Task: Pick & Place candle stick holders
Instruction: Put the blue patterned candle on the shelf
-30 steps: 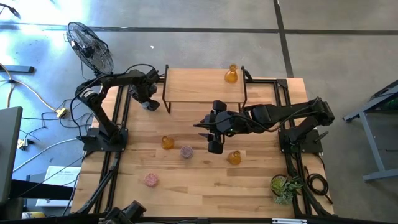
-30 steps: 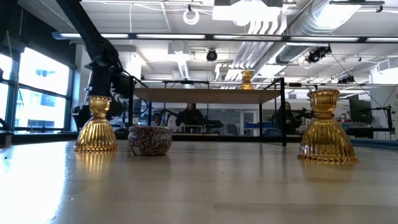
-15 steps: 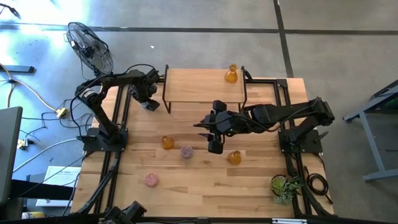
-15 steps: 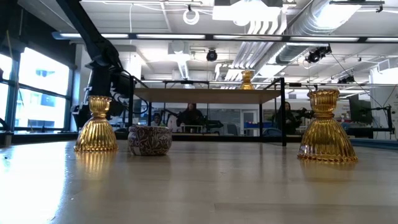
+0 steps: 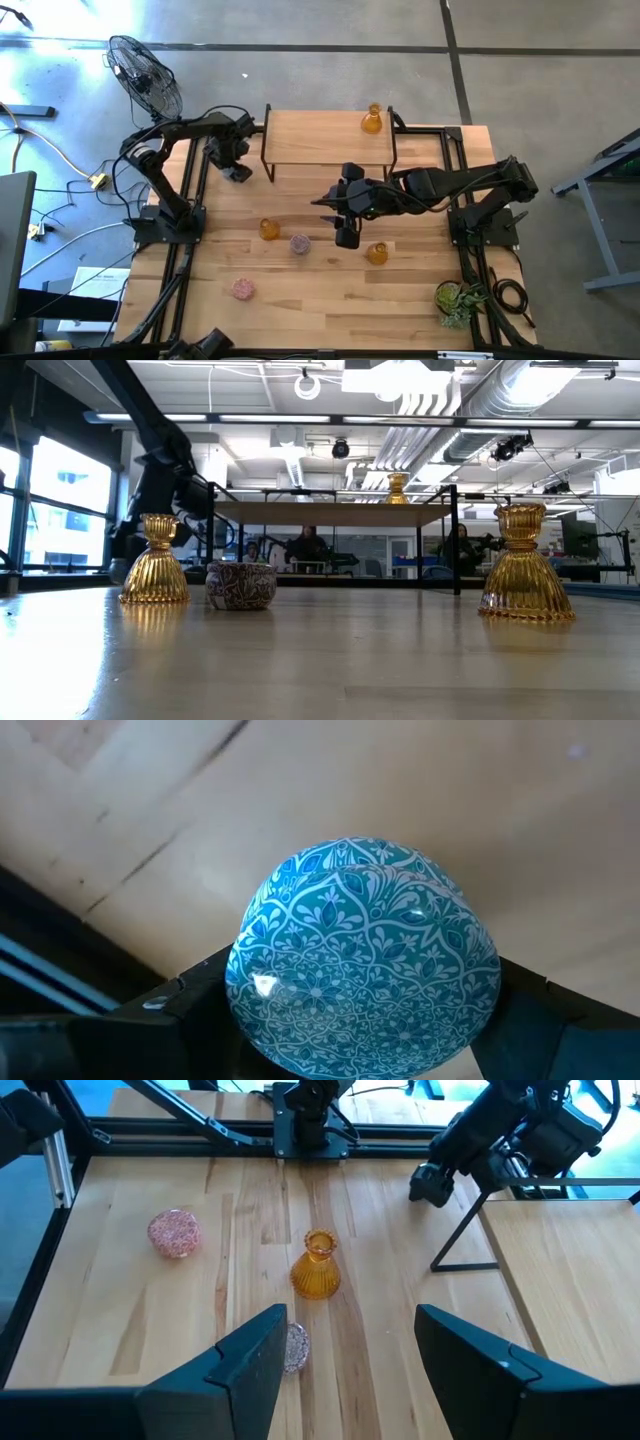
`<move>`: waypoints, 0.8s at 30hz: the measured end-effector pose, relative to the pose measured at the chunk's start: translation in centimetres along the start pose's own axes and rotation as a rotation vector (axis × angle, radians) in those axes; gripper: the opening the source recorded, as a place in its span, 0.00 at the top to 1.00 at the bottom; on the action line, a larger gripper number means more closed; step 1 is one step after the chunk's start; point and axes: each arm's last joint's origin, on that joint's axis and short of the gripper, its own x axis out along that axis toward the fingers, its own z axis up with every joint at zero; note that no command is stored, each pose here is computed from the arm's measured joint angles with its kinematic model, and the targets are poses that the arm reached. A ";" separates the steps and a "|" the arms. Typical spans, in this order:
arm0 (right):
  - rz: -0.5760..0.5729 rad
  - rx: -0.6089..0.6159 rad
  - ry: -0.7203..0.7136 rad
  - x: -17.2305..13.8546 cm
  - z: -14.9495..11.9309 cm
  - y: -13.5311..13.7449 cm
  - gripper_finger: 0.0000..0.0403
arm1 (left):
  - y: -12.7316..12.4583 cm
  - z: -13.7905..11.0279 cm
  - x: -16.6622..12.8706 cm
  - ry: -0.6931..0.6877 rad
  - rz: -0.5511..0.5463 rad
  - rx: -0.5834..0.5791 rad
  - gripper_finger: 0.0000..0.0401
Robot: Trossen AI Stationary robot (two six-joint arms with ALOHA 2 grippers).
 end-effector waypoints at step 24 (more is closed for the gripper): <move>0.022 -0.022 -0.003 -0.4 -0.2 1.2 0.46 | -4.9 -7.7 -5.8 0.090 0.119 0.144 0.28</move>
